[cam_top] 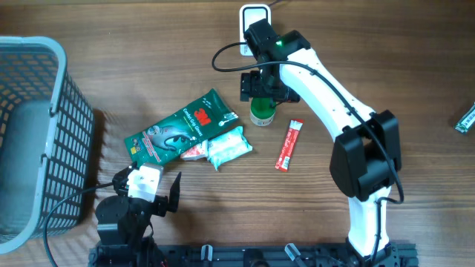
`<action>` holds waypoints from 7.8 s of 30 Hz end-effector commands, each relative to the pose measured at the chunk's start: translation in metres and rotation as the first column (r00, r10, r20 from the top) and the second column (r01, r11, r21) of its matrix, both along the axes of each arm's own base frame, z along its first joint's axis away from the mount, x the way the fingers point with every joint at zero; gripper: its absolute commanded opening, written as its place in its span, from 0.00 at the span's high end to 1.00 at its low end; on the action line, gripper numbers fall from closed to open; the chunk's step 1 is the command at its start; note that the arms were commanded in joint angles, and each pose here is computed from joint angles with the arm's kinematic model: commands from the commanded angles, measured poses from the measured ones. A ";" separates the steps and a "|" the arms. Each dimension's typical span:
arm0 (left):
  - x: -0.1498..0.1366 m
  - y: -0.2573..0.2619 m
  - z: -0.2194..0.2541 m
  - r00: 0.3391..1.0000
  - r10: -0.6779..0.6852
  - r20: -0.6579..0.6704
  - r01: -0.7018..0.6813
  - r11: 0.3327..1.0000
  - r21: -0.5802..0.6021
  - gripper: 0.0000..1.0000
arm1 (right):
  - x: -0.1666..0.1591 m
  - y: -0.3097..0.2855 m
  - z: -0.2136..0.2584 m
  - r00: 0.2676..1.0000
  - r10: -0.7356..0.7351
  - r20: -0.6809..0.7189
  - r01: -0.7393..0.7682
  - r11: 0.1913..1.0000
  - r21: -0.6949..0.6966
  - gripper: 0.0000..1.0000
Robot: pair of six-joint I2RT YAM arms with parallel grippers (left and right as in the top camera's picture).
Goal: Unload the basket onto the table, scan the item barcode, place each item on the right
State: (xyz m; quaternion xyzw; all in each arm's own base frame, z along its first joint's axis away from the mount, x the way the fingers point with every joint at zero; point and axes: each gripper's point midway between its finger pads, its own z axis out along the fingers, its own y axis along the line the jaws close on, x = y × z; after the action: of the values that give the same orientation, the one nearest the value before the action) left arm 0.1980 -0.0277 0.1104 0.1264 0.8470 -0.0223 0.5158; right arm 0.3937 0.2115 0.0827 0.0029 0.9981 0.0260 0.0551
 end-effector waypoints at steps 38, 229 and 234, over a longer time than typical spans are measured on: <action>0.000 0.001 -0.001 1.000 0.003 0.004 -0.003 1.000 0.008 0.00 | -0.085 0.030 0.004 0.812 0.174 -0.557 0.065 0.921 0.384 0.39; -0.001 0.001 -0.002 1.000 0.003 -0.004 -0.003 1.000 0.008 0.00 | -0.101 -0.130 0.002 0.850 -0.497 0.177 0.496 0.867 0.054 0.00; -0.001 0.001 -0.003 1.000 0.003 -0.007 -0.003 1.000 0.008 0.00 | -0.103 -0.135 -0.033 0.808 -0.560 0.181 0.555 0.828 0.080 0.38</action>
State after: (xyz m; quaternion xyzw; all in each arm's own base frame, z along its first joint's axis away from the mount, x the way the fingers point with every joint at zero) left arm 0.1967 -0.0276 0.1074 0.1261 0.8503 -0.0231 0.5104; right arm 0.2918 0.0853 0.0627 0.2740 0.9487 0.0341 0.1541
